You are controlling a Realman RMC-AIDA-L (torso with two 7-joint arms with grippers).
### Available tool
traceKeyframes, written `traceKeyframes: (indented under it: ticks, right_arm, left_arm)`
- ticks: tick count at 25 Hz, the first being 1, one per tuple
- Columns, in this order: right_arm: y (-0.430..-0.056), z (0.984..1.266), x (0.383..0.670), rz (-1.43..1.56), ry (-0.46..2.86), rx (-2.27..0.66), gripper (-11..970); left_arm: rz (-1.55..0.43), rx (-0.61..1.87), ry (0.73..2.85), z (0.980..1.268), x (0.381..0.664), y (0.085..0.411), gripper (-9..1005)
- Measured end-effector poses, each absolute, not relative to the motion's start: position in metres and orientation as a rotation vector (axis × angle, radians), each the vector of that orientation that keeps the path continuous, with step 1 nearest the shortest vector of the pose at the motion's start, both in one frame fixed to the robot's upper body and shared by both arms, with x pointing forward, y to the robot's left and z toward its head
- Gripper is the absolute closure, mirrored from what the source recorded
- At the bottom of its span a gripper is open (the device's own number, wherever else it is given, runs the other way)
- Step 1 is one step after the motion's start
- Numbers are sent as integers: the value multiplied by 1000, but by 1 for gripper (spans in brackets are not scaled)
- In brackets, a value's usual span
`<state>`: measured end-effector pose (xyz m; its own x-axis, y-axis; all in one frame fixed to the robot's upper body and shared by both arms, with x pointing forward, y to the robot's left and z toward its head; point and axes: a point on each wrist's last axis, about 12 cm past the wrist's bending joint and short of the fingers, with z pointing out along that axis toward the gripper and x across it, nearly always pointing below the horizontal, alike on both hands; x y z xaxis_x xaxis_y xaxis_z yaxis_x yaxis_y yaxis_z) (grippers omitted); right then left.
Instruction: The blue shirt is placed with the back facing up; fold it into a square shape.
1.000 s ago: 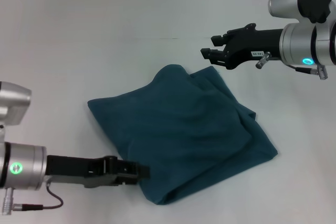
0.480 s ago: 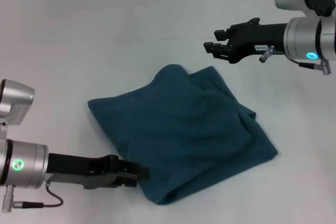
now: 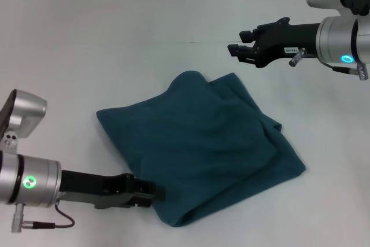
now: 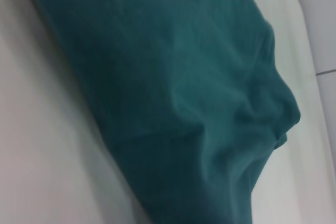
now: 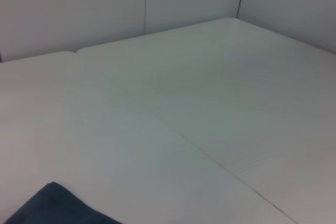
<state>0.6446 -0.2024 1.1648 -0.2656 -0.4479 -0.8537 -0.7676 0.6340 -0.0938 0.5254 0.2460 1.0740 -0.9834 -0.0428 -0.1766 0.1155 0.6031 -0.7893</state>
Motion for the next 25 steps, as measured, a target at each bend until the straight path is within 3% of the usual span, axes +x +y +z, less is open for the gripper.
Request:
traceKeyframes:
  ticks: [25]
  right_arm:
    - [-206, 1162, 645, 397, 1921, -964, 558]
  left_arm:
    - [-1289, 79, 2700, 1071, 528, 244, 531]
